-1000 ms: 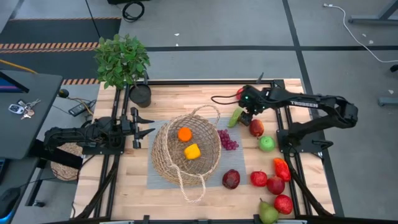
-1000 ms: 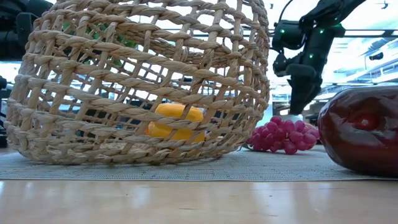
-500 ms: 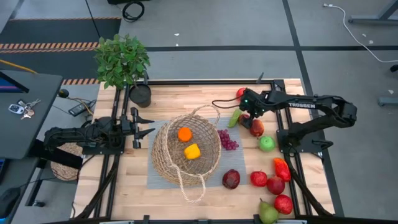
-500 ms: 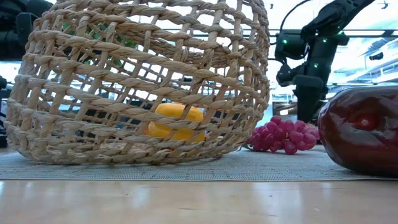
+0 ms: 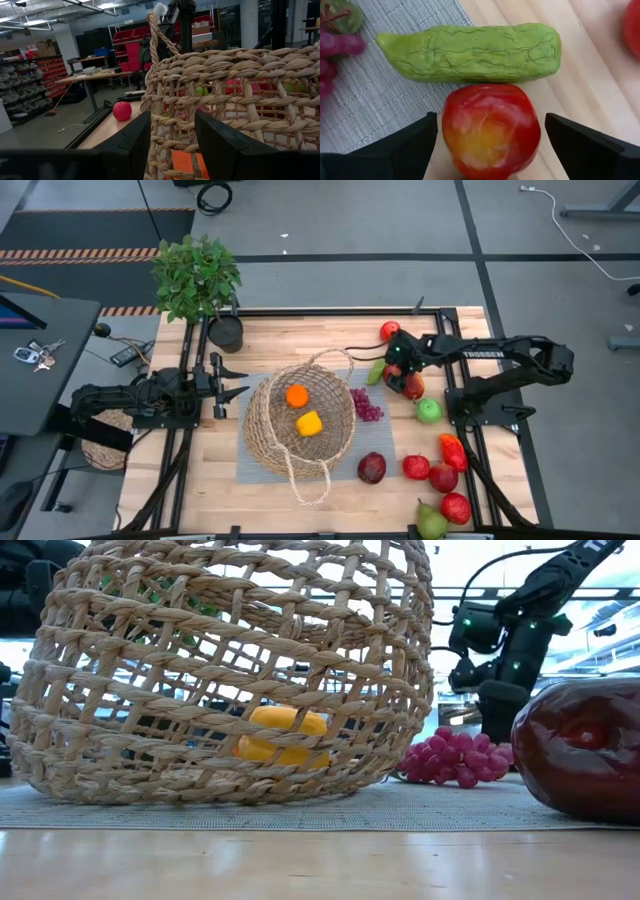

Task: Build produce basket
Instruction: Put the red apple in the basket

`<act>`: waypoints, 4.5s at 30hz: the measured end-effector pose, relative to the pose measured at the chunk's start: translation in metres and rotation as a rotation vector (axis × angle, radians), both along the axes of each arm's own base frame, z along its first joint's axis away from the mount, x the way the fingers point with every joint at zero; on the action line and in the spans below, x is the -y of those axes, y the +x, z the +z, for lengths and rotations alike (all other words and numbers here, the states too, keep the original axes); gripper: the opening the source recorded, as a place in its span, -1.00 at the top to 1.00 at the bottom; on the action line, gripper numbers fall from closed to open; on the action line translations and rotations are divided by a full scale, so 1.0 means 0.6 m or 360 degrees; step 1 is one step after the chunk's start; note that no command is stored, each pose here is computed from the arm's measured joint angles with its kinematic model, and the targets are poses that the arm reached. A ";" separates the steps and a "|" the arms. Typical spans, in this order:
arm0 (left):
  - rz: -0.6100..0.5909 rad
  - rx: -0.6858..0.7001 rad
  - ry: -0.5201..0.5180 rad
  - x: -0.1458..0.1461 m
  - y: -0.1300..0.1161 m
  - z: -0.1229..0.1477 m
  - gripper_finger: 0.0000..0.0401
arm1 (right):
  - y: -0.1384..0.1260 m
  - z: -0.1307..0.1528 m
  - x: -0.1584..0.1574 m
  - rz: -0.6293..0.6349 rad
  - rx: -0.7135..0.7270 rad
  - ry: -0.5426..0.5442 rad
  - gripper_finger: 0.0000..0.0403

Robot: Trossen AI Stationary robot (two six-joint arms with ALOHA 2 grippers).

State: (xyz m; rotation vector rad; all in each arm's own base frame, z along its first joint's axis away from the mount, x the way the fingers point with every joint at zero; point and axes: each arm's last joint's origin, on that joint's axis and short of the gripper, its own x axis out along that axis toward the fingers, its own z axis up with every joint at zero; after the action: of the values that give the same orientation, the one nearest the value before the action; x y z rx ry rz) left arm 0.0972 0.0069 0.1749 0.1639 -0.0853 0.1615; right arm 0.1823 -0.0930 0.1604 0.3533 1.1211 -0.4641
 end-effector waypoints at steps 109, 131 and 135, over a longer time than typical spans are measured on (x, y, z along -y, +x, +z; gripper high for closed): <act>0.0001 0.0001 0.0000 0.000 0.000 0.000 0.20 | 0.379 0.216 -0.274 0.0926 0.0543 -0.0135 -0.34; 0.0000 0.0002 -0.0001 0.000 0.000 0.000 0.20 | 0.396 0.146 -0.225 0.0883 0.0178 -0.0241 -0.66; 0.0000 0.0002 0.0000 0.000 0.000 0.000 0.20 | 0.392 0.178 -0.239 0.0911 0.0199 -0.0245 -0.73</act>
State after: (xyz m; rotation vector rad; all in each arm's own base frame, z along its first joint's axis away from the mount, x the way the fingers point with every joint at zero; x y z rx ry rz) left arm 0.0972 0.0069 0.1750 0.1637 -0.0862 0.1616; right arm 0.4173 0.0503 0.2672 -0.0791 1.0031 -0.0195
